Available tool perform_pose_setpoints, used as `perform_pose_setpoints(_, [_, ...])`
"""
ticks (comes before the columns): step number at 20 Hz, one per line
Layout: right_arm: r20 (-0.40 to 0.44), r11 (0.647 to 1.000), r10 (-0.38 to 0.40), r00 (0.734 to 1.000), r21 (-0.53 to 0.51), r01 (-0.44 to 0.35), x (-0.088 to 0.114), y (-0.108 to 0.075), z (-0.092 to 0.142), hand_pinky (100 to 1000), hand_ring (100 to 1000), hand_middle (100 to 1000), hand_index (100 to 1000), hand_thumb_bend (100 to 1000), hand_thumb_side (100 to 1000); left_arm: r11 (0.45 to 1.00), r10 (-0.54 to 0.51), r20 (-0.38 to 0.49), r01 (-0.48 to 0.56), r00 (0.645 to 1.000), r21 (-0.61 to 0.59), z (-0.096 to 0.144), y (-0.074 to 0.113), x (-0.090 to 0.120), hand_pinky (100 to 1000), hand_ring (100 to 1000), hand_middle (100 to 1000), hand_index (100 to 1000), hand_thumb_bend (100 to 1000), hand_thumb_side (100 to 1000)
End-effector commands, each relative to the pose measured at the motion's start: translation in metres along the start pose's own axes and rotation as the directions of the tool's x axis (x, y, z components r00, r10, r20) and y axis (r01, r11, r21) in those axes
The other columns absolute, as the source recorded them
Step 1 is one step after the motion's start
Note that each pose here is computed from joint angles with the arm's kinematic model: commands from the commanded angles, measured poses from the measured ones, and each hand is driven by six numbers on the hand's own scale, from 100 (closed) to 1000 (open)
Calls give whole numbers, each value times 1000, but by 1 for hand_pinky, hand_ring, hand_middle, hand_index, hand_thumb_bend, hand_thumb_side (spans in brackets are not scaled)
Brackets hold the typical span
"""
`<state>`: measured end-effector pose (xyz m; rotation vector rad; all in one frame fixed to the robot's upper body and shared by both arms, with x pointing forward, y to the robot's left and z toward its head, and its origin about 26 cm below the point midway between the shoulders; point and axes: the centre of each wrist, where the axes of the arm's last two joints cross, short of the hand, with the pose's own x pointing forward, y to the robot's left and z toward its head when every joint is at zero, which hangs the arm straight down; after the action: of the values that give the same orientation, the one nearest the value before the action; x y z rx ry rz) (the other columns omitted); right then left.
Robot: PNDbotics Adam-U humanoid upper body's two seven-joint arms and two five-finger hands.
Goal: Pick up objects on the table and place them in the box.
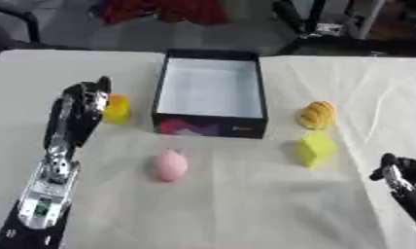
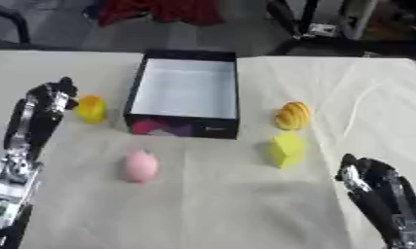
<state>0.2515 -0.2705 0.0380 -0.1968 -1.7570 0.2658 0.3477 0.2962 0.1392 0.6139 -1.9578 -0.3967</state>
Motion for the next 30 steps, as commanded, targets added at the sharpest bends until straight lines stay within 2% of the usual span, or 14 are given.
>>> perform_pose_setpoints(1, [23,1000,17,1000,12,-17,5,-2,-2,704,514,430,455,100,550,968,-224,112,235,968,-91,-38,36,17,692,604,621,815,449,773])
perform_pose_setpoints(2, [23,1000,17,1000,15,-18,5,-2,-2,704,514,430,455,100,552,943,-284,137,302,949,-139,-50,42,20,705,618,639,832,461,771])
perform_pose_setpoints(4, [21,1000,19,1000,20,-19,5,-2,-2,704,514,430,454,100,557,851,-415,196,455,889,-261,-74,53,24,744,665,699,873,490,755])
perform_pose_setpoints(6, [18,1000,19,1000,23,-20,4,-2,-1,704,514,430,454,100,567,719,-520,249,576,817,-389,-95,56,25,775,705,751,908,516,706])
perform_pose_setpoints(8, [15,999,20,1000,29,-20,3,-1,-1,704,514,430,454,100,567,554,-602,298,656,741,-512,-114,54,24,792,724,772,919,535,665])
perform_pose_setpoints(10, [15,999,20,1000,31,-20,3,-1,0,704,514,430,454,100,563,390,-656,333,682,677,-618,-131,47,17,807,738,790,930,547,601])
perform_pose_setpoints(12, [13,999,19,1000,29,-20,3,-2,0,704,514,430,454,100,564,251,-695,356,675,624,-694,-140,38,6,809,741,792,928,529,565])
perform_pose_setpoints(15, [13,999,16,1000,29,-17,3,-2,0,704,514,430,454,100,563,127,-724,369,639,583,-759,-145,24,-13,806,729,773,908,473,486])
perform_pose_setpoints(18, [14,999,14,1000,29,-15,3,-1,0,704,514,430,454,100,561,62,-738,370,604,564,-795,-143,13,-29,799,713,757,895,444,455])
perform_pose_setpoints(21, [13,1000,13,1000,26,-13,3,-2,0,704,514,430,454,100,566,42,-748,369,594,552,-803,-141,8,-38,792,707,753,892,417,449])
perform_pose_setpoints(26, [12,1000,13,1000,26,-13,3,-2,0,704,513,430,454,100,564,34,-787,360,618,501,-785,-140,11,-43,784,689,738,879,377,420])
perform_pose_setpoints(30, [11,1000,13,1000,26,-13,2,-2,0,704,513,430,454,100,565,-15,-801,353,575,483,-818,-136,16,-53,783,686,735,874,367,408])
